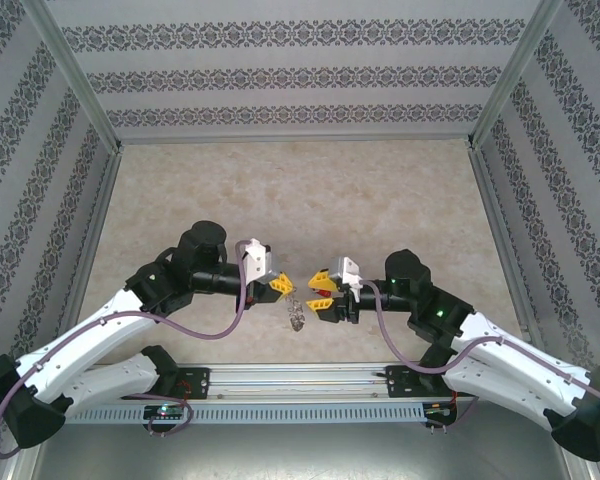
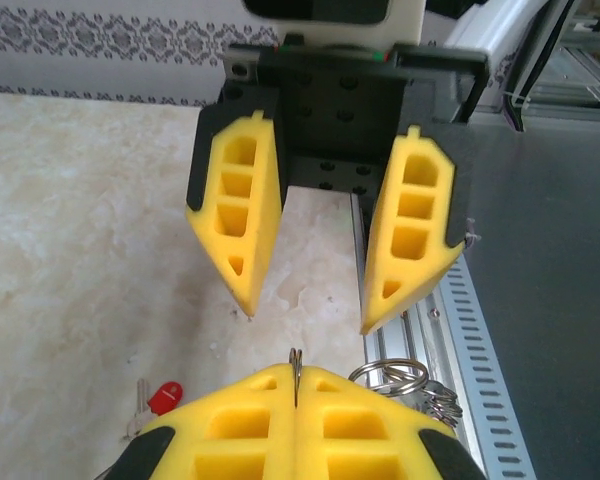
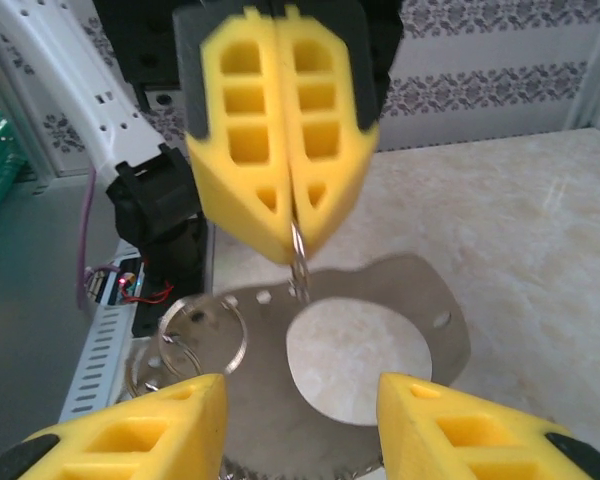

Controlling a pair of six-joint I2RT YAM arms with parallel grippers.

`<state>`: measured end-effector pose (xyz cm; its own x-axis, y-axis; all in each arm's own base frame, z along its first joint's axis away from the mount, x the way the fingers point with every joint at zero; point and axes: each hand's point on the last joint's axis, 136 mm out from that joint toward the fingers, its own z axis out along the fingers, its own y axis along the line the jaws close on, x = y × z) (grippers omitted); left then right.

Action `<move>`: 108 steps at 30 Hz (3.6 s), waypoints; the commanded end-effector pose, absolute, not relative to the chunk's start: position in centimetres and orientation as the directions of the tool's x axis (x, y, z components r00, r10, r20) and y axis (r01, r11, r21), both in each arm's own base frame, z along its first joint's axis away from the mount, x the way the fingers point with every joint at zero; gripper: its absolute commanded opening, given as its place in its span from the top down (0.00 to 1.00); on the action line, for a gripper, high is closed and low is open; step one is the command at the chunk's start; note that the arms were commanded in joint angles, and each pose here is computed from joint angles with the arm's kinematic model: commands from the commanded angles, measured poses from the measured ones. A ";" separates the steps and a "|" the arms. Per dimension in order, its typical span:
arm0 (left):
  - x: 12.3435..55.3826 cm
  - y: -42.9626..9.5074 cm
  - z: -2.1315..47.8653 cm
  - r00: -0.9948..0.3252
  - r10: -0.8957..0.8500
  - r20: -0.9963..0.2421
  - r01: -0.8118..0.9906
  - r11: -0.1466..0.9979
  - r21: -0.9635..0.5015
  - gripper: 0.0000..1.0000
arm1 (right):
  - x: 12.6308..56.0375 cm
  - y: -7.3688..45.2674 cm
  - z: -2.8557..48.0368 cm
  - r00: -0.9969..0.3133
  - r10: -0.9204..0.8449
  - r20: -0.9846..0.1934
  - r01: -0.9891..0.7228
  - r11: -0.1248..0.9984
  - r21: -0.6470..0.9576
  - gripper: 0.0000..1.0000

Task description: Put the keys on the keyring

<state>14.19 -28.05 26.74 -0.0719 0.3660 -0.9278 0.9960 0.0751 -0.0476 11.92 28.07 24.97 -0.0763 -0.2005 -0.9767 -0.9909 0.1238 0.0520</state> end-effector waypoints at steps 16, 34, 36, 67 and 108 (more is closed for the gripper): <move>13.0 -29.0 26.6 -0.011 0.429 -0.903 1.000 0.012 -0.006 1.00 | 11.5 30.2 26.6 -0.013 -0.199 -0.980 -0.999 0.033 0.006 0.67; 13.3 -29.4 26.4 -0.005 0.427 -0.904 1.000 0.016 0.003 1.00 | 11.9 30.9 24.8 -0.040 -0.265 -0.963 -0.999 0.033 0.032 0.84; 13.3 -29.5 26.6 0.002 0.423 -0.906 1.000 0.016 0.010 1.00 | 12.0 31.0 24.7 -0.040 -0.269 -0.962 -0.999 0.037 0.031 0.89; 12.1 -29.1 28.6 0.022 0.329 -0.944 1.000 0.008 0.026 1.00 | 12.3 30.2 26.1 -0.012 -0.224 -0.974 -0.997 0.078 -0.006 0.84; 12.7 -29.7 30.4 0.053 0.156 -0.986 0.997 0.053 0.062 1.00 | 9.8 28.9 31.0 0.023 0.130 -0.991 -1.000 -0.014 -0.025 1.00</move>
